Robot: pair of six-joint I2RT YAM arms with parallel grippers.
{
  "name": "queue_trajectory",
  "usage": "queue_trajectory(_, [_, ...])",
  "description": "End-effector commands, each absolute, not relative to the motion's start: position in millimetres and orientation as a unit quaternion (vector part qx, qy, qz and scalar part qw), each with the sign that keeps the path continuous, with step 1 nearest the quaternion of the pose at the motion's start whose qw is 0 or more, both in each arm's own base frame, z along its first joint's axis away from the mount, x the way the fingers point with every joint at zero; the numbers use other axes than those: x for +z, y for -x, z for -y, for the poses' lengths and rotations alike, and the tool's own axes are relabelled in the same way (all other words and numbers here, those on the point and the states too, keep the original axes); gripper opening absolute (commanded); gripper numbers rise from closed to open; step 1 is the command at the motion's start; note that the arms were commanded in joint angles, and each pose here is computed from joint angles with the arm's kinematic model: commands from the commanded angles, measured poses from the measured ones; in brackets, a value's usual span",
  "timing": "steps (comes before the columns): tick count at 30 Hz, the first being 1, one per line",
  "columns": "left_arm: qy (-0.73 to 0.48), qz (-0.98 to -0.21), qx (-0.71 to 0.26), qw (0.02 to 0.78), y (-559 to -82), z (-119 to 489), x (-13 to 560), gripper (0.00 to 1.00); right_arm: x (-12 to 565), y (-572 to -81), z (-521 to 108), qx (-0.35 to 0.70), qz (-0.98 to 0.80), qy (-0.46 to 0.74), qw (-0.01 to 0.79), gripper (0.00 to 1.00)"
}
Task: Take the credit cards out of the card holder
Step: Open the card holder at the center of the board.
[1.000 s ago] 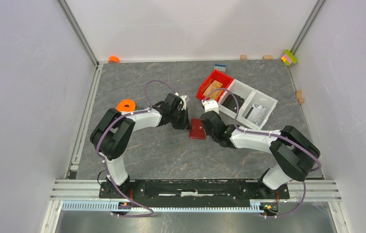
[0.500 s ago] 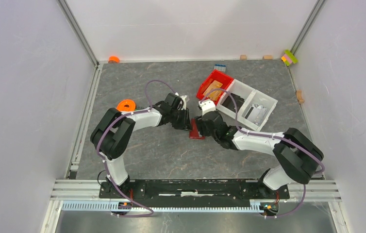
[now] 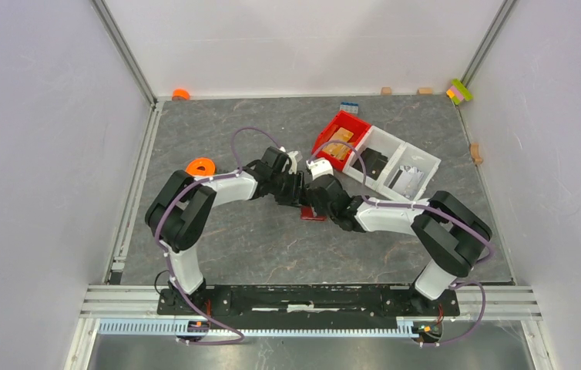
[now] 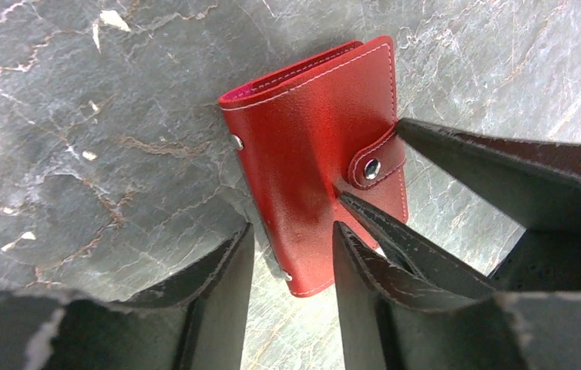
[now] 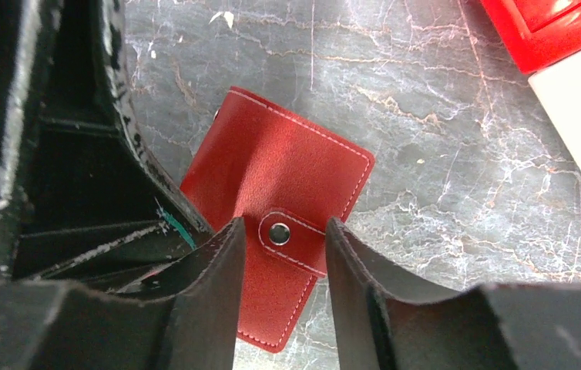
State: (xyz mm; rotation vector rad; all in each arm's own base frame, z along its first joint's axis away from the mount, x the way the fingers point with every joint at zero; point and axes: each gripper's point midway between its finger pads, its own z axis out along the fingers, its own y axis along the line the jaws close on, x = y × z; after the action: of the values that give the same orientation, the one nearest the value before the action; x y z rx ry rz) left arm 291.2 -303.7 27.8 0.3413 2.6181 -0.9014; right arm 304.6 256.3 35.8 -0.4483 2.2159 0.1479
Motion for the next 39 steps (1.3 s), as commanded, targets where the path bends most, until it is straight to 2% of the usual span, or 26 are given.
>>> queue_trajectory(1, [-0.124,-0.927,-0.319,0.154,-287,306,16,0.47,34,-312,-255,0.037,-0.891,0.165,0.422,0.43])
queue_trajectory(4, [-0.127,-0.926,-0.326,0.145,-284,309,14,0.42,34,-310,-259,0.049,-0.891,0.169,0.418,0.30])
queue_trajectory(6, [-0.129,-0.926,-0.328,0.138,-283,311,11,0.36,36,-309,-260,0.056,-0.890,0.170,0.420,0.26])
queue_trajectory(8, [-0.130,-0.927,-0.325,0.135,-283,312,10,0.27,38,-309,-259,0.057,-0.889,0.166,0.424,0.22])
queue_trajectory(12, [-0.130,-0.931,-0.311,0.143,-286,307,10,0.04,44,-310,-253,0.045,-0.887,0.160,0.432,0.11])
queue_trajectory(16, [-0.130,-0.933,-0.303,0.146,-288,304,9,0.02,50,-313,-243,0.024,-0.885,0.147,0.442,0.00])
queue_trajectory(22, [-0.130,-0.937,-0.289,0.145,-289,301,4,0.02,59,-311,-229,0.007,-0.882,0.129,0.454,0.00])
queue_trajectory(23, [-0.130,-0.937,-0.290,0.144,-289,301,4,0.02,60,-309,-231,0.015,-0.881,0.134,0.454,0.02])
queue_trajectory(24, [-0.130,-0.936,-0.293,0.144,-289,302,5,0.02,62,-308,-236,0.029,-0.878,0.144,0.456,0.08])
queue_trajectory(26, [-0.131,-0.935,-0.295,0.145,-289,303,7,0.02,64,-305,-244,0.053,-0.874,0.158,0.456,0.37])
queue_trajectory(28, [-0.132,-0.934,-0.299,0.146,-288,304,9,0.02,65,-303,-248,0.069,-0.870,0.167,0.459,0.58])
queue_trajectory(31, [-0.133,-0.931,-0.307,0.144,-287,307,11,0.02,64,-300,-253,0.082,-0.869,0.177,0.455,0.75])
queue_trajectory(35, [-0.136,-0.929,-0.313,0.141,-286,309,12,0.02,55,-300,-256,0.079,-0.877,0.181,0.439,0.79])
queue_trajectory(39, [-0.135,-0.929,-0.314,0.143,-286,309,12,0.02,41,-301,-252,0.060,-0.890,0.167,0.421,0.77])
